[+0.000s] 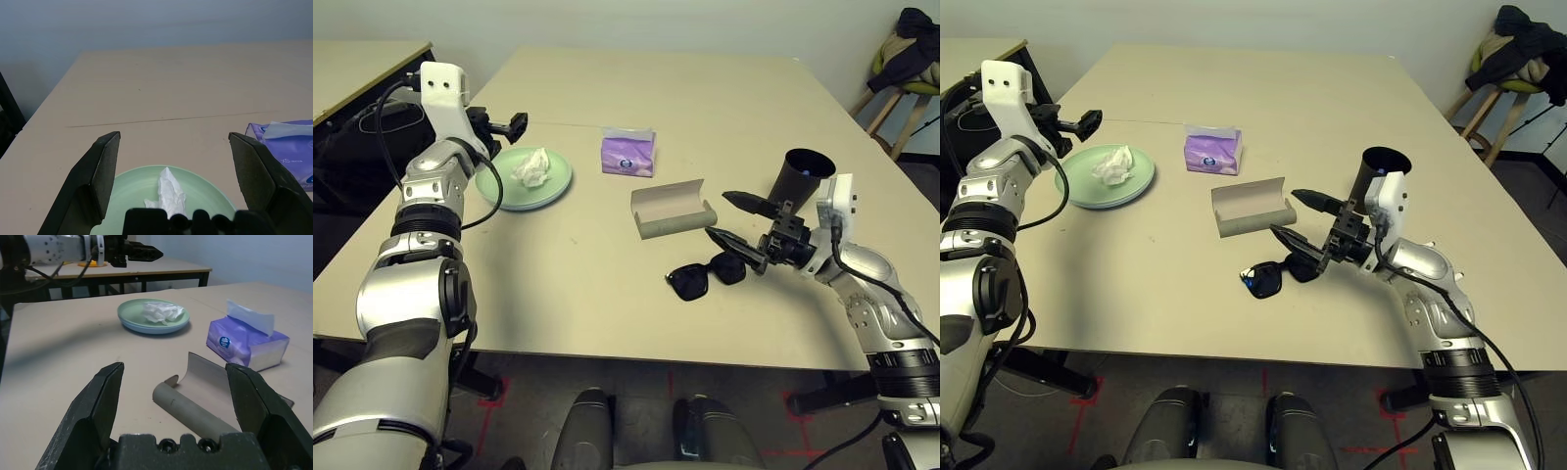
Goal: Organize and tidy the items on the table.
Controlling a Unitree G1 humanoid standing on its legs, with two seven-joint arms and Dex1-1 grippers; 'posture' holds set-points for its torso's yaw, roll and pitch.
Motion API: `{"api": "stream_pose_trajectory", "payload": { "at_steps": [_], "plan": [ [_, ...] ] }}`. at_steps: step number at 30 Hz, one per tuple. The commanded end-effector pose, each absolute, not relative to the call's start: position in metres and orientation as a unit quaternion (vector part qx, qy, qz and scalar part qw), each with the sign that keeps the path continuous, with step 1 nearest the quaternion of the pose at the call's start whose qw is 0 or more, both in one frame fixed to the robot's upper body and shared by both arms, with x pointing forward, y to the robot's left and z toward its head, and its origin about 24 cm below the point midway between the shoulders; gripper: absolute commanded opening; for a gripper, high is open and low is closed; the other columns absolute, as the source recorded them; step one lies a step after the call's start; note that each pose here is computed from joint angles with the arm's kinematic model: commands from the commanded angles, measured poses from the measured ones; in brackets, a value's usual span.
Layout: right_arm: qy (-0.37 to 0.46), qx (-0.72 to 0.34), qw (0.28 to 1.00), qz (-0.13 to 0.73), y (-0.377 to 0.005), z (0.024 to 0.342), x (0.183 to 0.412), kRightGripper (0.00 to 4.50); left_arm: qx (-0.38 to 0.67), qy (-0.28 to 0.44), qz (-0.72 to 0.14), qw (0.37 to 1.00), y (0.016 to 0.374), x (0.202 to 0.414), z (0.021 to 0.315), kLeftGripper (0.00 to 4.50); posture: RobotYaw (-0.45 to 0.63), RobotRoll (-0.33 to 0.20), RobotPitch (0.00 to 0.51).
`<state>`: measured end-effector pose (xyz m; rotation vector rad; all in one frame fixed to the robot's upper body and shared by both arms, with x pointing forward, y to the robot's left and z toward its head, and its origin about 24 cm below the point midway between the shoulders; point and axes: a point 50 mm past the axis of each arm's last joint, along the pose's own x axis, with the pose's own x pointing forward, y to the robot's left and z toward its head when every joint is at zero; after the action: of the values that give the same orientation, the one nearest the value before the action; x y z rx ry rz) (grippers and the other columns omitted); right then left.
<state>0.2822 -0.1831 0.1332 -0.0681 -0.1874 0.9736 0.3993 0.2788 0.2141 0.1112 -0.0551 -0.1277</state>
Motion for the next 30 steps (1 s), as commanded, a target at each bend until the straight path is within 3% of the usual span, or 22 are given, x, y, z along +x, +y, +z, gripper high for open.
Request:
{"api": "stream_pose_trajectory", "payload": {
  "at_steps": [1, 5, 17, 30],
  "plan": [
    [-0.084, -0.034, 0.891, 0.446, -0.187, 0.131, 0.285, 4.5, 0.061, -0.023, -0.071, 0.995, 0.278, 0.399, 0.214, 4.49, 0.16, 0.0, 0.034],
    [-0.085, -0.034, 0.89, 0.446, -0.185, 0.132, 0.285, 4.5, 0.065, -0.015, -0.089, 0.994, 0.277, 0.398, 0.211, 4.49, 0.16, 0.0, 0.035],
    [-0.083, -0.032, 0.887, 0.452, -0.18, 0.139, 0.284, 4.5, 0.089, -0.036, -0.252, 0.963, 0.273, 0.377, 0.201, 4.49, 0.19, 0.0, 0.059],
    [-0.015, -0.111, 0.869, 0.481, -0.2, 0.153, 0.293, 4.5, 0.1, -0.042, -0.479, 0.871, 0.234, 0.343, 0.186, 4.49, 0.19, 0.0, 0.104]
  ]
}}
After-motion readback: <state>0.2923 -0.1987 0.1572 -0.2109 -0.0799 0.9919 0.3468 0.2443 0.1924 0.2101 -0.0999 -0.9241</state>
